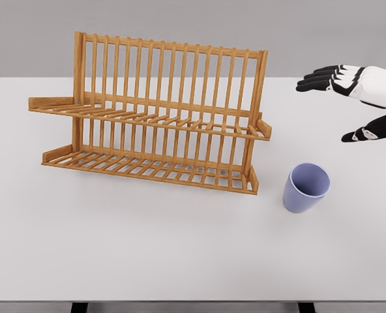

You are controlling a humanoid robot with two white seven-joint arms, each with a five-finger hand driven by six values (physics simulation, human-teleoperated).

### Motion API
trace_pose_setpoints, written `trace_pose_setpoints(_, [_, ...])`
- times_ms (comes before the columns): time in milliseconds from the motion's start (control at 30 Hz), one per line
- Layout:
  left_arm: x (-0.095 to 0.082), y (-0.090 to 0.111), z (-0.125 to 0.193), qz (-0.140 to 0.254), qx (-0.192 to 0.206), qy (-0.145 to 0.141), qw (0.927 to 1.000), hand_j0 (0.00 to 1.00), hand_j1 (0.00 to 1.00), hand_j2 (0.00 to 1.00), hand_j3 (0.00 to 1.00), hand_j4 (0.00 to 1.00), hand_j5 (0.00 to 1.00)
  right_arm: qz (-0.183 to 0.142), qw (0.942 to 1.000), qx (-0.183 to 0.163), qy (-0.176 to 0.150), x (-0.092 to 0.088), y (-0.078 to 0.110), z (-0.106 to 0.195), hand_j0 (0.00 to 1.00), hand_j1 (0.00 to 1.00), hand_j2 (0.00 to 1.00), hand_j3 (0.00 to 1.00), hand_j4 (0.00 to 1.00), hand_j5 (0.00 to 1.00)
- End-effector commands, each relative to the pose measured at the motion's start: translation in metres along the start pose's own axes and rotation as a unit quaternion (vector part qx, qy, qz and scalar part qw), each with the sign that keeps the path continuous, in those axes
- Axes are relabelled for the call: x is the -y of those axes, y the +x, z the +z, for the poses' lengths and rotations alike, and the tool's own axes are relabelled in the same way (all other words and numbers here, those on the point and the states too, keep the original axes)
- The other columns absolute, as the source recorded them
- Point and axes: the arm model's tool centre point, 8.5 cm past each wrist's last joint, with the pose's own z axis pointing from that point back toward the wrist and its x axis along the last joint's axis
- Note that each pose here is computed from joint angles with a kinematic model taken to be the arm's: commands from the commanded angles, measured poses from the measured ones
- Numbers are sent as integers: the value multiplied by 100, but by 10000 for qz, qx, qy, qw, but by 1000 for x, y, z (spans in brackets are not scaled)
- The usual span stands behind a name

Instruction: Right arm put cup on second shelf

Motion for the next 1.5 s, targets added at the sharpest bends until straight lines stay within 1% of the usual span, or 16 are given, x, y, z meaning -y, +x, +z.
trace_pose_setpoints(0, [0, 0, 0, -2, -2, -3, 10000, 100, 100, 100, 100, 100, 100, -28, 10000, -5, -28, 1, 0, 1, 100, 100, 100, 100, 100, 100])
trace_pose_setpoints(100, [0, 0, 0, -2, -2, -3, 10000, 100, 100, 100, 100, 100, 100, -110, 9999, -19, 10, -4, -2, 1, 100, 100, 100, 100, 100, 100])
trace_pose_setpoints(167, [0, 0, 0, -2, -2, -3, 10000, 100, 100, 100, 100, 100, 100, -144, 9996, -103, 236, -1, -7, 8, 100, 100, 100, 100, 100, 100])
trace_pose_setpoints(267, [0, 0, 0, -2, -2, -3, 10000, 100, 100, 100, 100, 100, 100, -420, 9988, -170, 203, -9, -15, 12, 100, 100, 100, 100, 100, 100])
trace_pose_setpoints(333, [0, 0, 0, -2, -2, -3, 10000, 100, 100, 100, 100, 100, 100, -554, 9974, -372, 261, -18, -25, 20, 100, 100, 100, 100, 100, 100])
trace_pose_setpoints(500, [0, 0, 0, -2, -2, -3, 10000, 100, 100, 100, 100, 100, 100, -553, 9976, -374, 208, -14, -25, 22, 100, 100, 100, 100, 100, 100])
trace_pose_setpoints(533, [0, 0, 0, -2, -2, -3, 10000, 100, 100, 100, 100, 100, 100, -640, 9971, -376, 189, -17, -26, 23, 100, 100, 100, 100, 100, 100])
trace_pose_setpoints(600, [0, 0, 0, -2, -2, -3, 10000, 100, 100, 100, 100, 100, 100, -1213, 9919, -361, 41, -29, -33, 30, 100, 100, 100, 100, 100, 100])
trace_pose_setpoints(633, [0, 0, 0, -2, -2, -3, 10000, 100, 100, 100, 100, 100, 100, -1280, 9912, -342, 15, -30, -33, 31, 100, 100, 100, 100, 100, 100])
trace_pose_setpoints(800, [0, 0, 0, -2, -2, -3, 10000, 100, 100, 100, 100, 100, 100, -2278, 9733, -195, -215, -42, -42, 44, 100, 100, 100, 100, 100, 100])
trace_pose_setpoints(933, [0, 0, 0, -2, -2, -3, 10000, 100, 100, 100, 100, 100, 100, -2453, 9688, -204, -272, -48, -44, 47, 100, 100, 100, 100, 100, 100])
trace_pose_setpoints(1000, [0, 0, 0, -2, -2, -3, 10000, 100, 100, 100, 100, 100, 100, -2838, 9575, -183, -477, -59, -48, 50, 100, 100, 100, 100, 100, 100])
trace_pose_setpoints(1133, [0, 0, 0, -2, -2, -3, 10000, 100, 100, 100, 100, 100, 100, -3296, 9416, -264, -638, -83, -56, 54, 100, 100, 100, 100, 100, 100])
trace_pose_setpoints(1200, [0, 0, 0, -2, -2, -3, 10000, 100, 100, 100, 100, 100, 100, -3389, 9376, -272, -724, -90, -60, 53, 100, 100, 100, 100, 100, 100])
trace_pose_setpoints(1300, [0, 0, 0, -2, -2, -3, 10000, 100, 100, 100, 100, 100, 100, -3613, 9278, -268, -893, -93, -63, 57, 100, 100, 100, 100, 100, 100])
trace_pose_setpoints(1467, [0, 0, 0, -2, -2, -3, 10000, 100, 100, 100, 100, 100, 100, -4000, 9097, -358, -1053, -111, -66, 65, 100, 100, 100, 100, 100, 100])
